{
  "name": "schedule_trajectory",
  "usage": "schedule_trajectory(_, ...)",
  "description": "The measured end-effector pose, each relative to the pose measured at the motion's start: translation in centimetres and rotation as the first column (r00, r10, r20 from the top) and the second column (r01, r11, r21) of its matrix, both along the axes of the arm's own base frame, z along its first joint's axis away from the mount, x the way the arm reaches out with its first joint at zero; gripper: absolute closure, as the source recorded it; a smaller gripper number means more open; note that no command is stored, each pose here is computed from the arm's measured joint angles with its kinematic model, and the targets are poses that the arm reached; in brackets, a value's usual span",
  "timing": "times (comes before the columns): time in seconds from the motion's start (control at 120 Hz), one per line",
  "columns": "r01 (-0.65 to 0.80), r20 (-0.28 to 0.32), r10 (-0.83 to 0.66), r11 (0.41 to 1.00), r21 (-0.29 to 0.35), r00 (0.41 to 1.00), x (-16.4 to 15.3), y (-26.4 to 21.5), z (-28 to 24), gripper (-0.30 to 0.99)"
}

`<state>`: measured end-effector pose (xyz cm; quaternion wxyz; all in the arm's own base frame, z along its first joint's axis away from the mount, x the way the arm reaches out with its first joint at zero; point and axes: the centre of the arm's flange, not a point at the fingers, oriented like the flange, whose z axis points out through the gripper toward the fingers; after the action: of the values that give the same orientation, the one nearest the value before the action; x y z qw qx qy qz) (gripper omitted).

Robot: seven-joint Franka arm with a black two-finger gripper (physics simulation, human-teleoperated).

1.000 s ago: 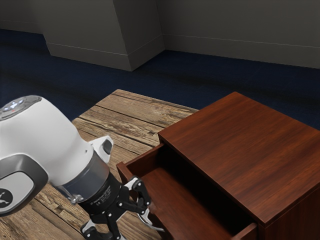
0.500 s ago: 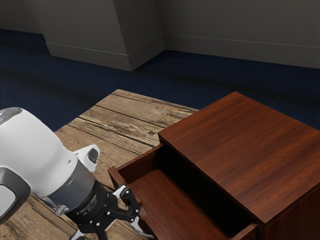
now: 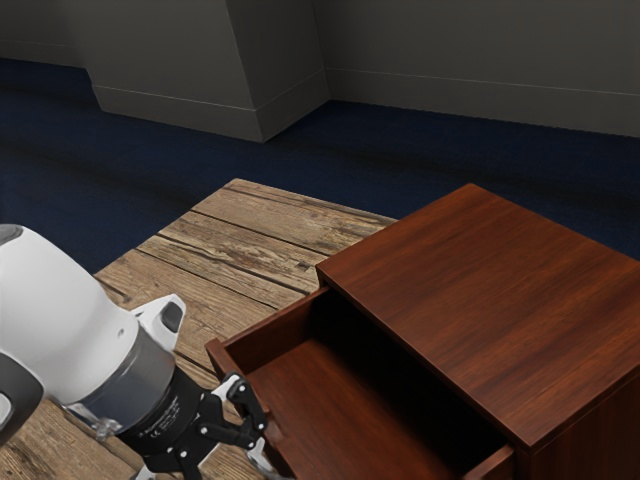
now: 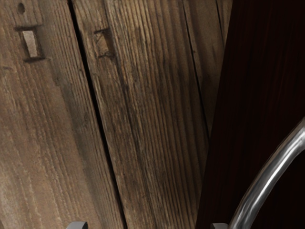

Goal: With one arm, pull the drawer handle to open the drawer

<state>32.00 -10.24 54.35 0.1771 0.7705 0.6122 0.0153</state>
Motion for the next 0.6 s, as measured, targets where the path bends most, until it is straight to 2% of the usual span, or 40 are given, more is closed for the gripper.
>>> schedule_trajectory(0.6, 0.017, 0.026, -0.018, 1.000, 0.024, 1.000, 0.23, 0.41, 0.47, 0.31)
